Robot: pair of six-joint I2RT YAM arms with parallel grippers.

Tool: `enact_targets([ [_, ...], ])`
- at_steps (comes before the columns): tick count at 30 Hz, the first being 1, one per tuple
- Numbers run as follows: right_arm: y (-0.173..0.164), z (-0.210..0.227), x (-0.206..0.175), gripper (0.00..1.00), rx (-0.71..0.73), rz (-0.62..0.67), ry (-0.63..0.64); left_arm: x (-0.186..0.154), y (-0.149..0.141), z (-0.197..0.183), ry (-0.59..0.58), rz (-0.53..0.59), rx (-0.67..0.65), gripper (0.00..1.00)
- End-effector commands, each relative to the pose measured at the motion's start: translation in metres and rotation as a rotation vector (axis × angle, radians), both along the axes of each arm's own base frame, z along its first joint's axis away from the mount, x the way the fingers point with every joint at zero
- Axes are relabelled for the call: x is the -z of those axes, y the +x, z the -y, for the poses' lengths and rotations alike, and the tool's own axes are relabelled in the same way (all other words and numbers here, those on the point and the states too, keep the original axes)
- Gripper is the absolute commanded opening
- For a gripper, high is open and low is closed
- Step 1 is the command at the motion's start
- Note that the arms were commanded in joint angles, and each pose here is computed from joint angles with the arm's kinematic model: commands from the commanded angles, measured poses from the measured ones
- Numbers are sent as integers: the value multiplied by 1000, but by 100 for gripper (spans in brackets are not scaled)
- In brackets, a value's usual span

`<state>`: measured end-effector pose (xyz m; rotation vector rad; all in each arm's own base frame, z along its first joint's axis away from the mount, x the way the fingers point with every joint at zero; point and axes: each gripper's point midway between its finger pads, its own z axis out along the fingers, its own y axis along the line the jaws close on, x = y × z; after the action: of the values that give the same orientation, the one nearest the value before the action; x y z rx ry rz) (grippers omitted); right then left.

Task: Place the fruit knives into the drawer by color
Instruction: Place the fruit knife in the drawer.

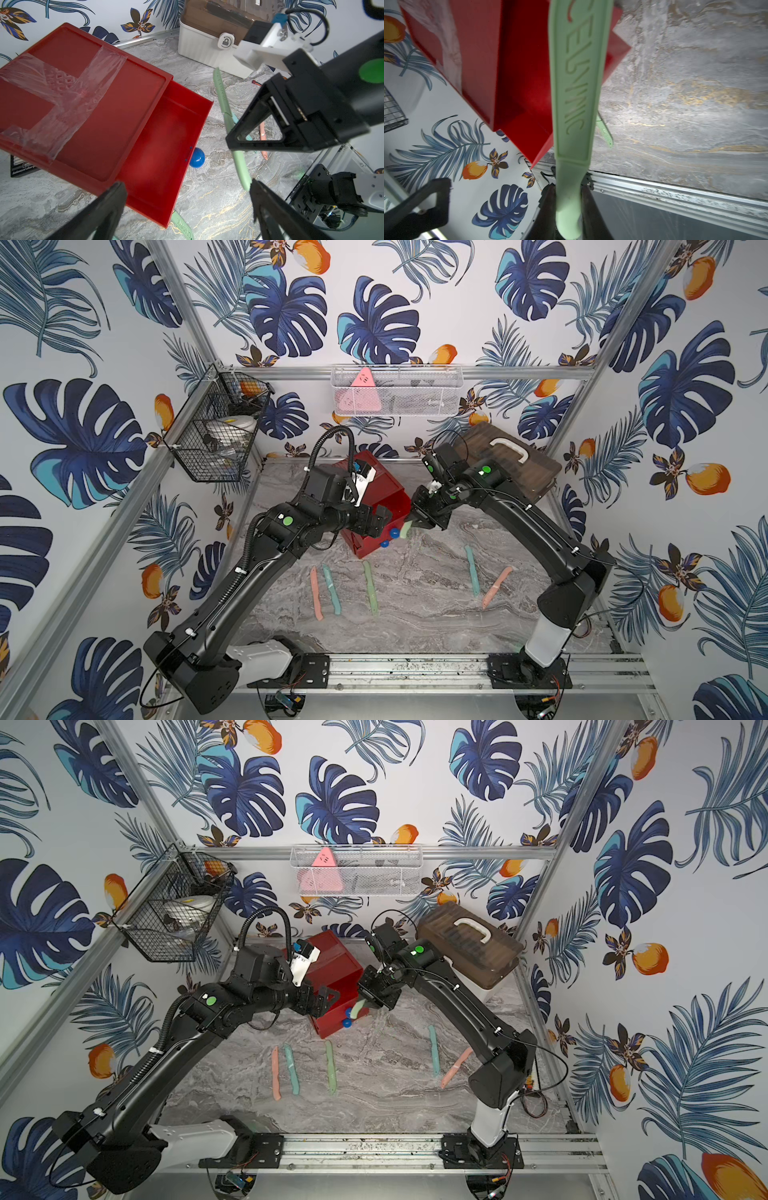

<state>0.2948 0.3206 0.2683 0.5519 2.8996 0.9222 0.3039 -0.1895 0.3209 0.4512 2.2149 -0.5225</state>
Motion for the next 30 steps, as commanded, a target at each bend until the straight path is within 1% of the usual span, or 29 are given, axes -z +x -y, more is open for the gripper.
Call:
enact_targets([
  [1, 6, -29, -10, 10, 5, -18, 73, -3, -1, -1, -14, 13, 1, 99],
  [5, 9, -47, -5, 9, 3, -45, 92, 1, -4, -6, -13, 5, -6, 99],
  [11, 8, -51, 16, 8, 51, -92, 119, 4, -6, -11, 0, 7, -17, 99],
  [16, 15, -61, 29, 8, 59, -97, 155, 4, -6, -10, -4, 5, -14, 99],
  [25, 28, -72, 33, 9, 71, -80, 183, 7, -7, -12, 1, -1, -16, 99],
  [30, 35, -79, 26, 9, 68, -60, 203, 10, -8, -11, 1, -8, -12, 99],
])
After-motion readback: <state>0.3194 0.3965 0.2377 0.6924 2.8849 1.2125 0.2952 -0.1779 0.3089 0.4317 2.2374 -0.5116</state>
